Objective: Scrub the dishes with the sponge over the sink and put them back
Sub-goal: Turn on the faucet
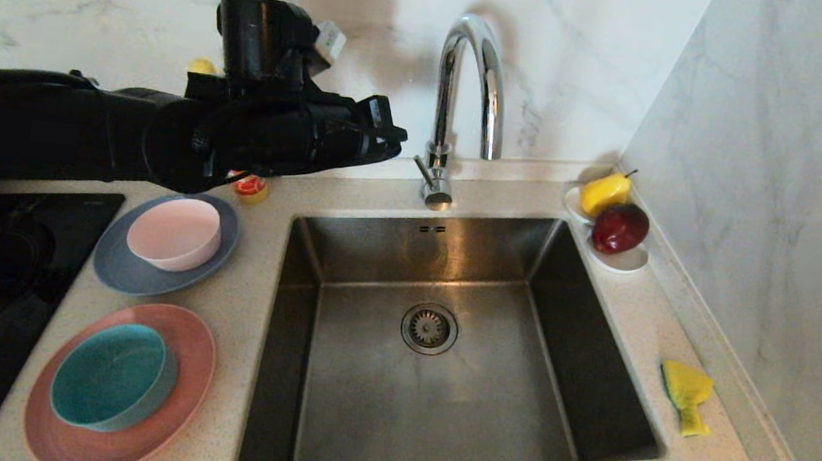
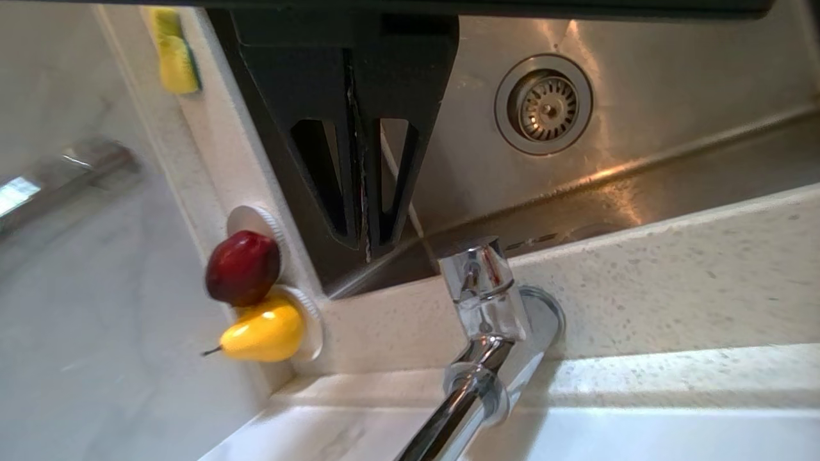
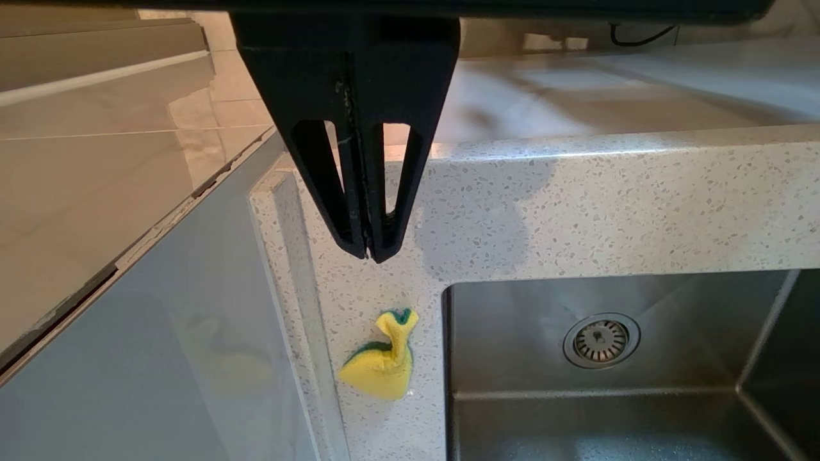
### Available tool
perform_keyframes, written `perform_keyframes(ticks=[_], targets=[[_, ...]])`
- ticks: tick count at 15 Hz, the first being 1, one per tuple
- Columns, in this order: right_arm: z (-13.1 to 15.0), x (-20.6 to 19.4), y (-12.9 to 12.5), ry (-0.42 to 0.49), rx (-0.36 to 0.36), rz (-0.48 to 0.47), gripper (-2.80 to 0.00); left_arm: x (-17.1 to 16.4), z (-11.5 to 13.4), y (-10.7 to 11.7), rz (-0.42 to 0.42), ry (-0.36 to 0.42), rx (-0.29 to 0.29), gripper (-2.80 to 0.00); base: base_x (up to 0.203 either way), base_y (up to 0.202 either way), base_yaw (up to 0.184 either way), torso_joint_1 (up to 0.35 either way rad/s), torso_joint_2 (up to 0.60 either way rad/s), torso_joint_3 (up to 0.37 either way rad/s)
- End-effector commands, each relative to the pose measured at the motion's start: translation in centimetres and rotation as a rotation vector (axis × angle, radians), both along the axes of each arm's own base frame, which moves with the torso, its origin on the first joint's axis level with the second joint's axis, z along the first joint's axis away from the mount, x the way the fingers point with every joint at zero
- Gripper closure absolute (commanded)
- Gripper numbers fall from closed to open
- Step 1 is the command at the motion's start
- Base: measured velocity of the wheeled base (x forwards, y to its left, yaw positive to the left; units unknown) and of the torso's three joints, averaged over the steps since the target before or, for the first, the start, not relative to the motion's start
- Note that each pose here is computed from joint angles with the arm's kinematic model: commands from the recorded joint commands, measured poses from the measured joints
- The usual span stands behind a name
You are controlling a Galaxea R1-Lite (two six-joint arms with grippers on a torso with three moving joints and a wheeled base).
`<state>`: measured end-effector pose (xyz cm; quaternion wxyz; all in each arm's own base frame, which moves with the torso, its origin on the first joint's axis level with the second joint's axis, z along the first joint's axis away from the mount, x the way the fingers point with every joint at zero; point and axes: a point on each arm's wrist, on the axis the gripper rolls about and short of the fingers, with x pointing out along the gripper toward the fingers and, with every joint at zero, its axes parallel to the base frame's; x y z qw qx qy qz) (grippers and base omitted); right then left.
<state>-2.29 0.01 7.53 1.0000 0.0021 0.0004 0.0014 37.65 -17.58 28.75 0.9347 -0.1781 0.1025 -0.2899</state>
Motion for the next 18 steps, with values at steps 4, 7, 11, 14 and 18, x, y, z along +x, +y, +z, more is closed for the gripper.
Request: perform_keyframes(ticks=[4,7,11,14,18], targets=[[0.0,0.0,0.0,0.001,0.0,0.0,0.0,2.7,-2.4,-1.2,0.002,0.026,0.01,0.0,0.0,0.0,0.0,0.0,0.0,0.0],[0.0,0.0,0.0,0.001,0.0,0.0,0.0,3.7,-2.7,-1.6,0.005,0.016,0.004,0.0,0.0,0.0,0.0,0.0,0.0,0.0],[0.0,0.0,0.0,-0.001,0.0,0.0,0.0,4.9,-3.6,-2.0,0.011,0.009,0.01,0.0,0.0,0.0,0.0,0.0,0.0,0.0],[0.0,0.0,0.0,-0.001,0.0,0.0,0.0,5.6,-4.0,-2.1,0.017,0.001,0.011,0.0,0.0,0.0,0.0,0.0,0.0,0.0],[0.0,0.0,0.0,-0.001,0.0,0.0,0.0,6.3,-4.4,-1.6,0.032,-0.024,0.003,0.0,0.0,0.0,0.0,0.0,0.0,0.0]])
